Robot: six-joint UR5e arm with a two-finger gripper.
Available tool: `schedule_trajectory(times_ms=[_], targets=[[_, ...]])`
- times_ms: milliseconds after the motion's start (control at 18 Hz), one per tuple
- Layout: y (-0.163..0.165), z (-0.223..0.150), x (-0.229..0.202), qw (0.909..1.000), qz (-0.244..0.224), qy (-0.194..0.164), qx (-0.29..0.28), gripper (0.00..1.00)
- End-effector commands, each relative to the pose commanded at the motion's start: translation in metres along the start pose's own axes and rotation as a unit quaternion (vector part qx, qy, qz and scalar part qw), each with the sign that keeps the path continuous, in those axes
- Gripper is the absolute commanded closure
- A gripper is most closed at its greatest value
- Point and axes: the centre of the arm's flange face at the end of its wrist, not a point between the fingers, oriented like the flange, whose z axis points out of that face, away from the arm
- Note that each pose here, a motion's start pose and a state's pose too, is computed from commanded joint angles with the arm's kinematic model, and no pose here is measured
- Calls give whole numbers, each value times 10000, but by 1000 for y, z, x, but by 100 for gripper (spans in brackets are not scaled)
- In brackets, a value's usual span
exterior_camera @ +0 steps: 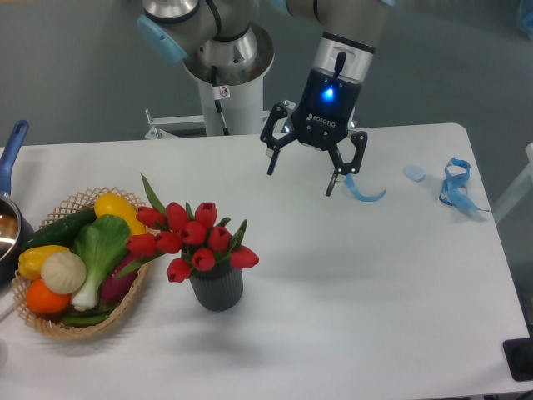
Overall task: Pick up the flowers from the vase
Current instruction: 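Move the open gripper toward the red tulips in the grey vase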
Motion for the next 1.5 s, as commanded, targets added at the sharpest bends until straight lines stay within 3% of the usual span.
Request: schedule_trajectory(times_ms=[500,778,1167,1500], targets=[[4,39,34,9982,379,464,37,0],[20,59,40,9881,1410,612,59,0],[15,104,40,9837,1547,919,48,0],[20,115,39,9832,1529,998,15,0]])
